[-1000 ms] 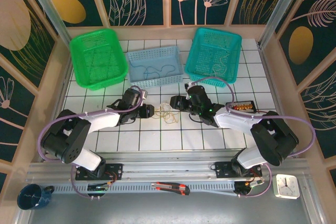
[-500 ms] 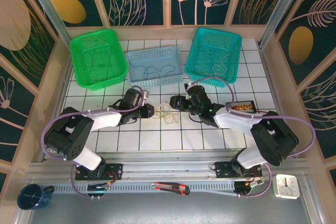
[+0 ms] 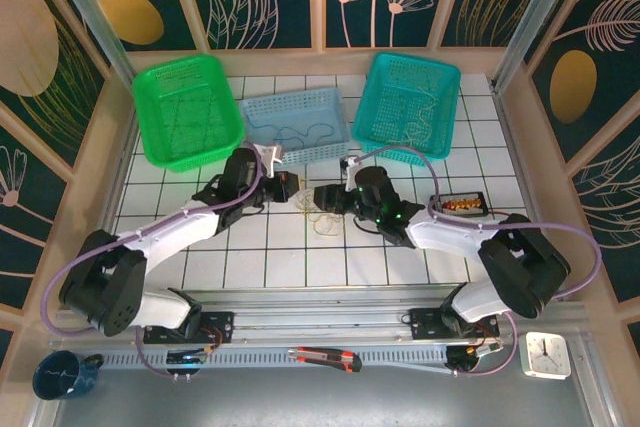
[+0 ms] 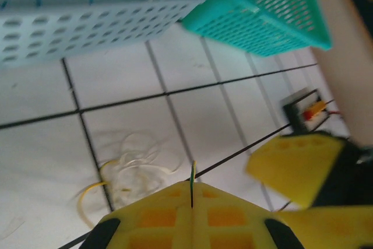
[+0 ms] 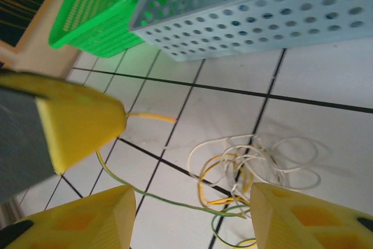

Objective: Untangle the cables
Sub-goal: Untie the cable from multiple cables.

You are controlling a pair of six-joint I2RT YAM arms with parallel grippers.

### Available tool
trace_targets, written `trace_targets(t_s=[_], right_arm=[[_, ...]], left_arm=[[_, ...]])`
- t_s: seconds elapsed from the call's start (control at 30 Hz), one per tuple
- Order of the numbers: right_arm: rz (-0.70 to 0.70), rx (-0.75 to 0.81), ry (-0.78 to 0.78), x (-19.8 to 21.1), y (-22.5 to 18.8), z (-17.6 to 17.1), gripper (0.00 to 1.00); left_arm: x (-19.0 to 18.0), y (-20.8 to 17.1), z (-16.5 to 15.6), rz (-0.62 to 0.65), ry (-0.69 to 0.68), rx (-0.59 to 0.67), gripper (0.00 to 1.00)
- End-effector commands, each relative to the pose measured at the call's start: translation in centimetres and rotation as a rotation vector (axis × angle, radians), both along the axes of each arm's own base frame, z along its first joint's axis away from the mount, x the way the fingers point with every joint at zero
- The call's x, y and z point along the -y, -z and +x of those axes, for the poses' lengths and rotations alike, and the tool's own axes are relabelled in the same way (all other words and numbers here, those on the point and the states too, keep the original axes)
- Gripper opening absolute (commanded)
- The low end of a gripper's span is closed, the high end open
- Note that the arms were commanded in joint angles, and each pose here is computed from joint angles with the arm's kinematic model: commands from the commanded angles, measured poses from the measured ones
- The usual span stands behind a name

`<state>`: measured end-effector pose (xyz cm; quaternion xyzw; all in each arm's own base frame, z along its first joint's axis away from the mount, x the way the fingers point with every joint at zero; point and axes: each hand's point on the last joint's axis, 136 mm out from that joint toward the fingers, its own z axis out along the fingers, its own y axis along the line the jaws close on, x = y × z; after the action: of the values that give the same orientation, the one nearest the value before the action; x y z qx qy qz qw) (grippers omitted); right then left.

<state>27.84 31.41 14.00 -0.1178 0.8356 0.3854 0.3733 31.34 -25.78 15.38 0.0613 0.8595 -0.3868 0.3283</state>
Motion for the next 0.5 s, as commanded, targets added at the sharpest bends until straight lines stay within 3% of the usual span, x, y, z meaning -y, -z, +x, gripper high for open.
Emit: trace_targets(t_s=[0.0, 0.2, 0.47], right_arm=[[0.038, 0.125, -0.093, -1.9, -2.0, -0.6, 0.54], [0.048, 0.176, -0.149, -4.6, -2.1, -0.9, 0.55], [0.044, 0.179, -0.021, -5.3, 0.6, 2.0, 0.52]], left_arm=[[1.3, -3.3, -0.3, -0.097, 0.033, 0.013, 0.0], [1.8, -6.4, -0.2, -0.177, 0.044, 0.038, 0.0], [2.4, -10.7, -0.5, -0.279, 0.064, 0.076, 0.0]])
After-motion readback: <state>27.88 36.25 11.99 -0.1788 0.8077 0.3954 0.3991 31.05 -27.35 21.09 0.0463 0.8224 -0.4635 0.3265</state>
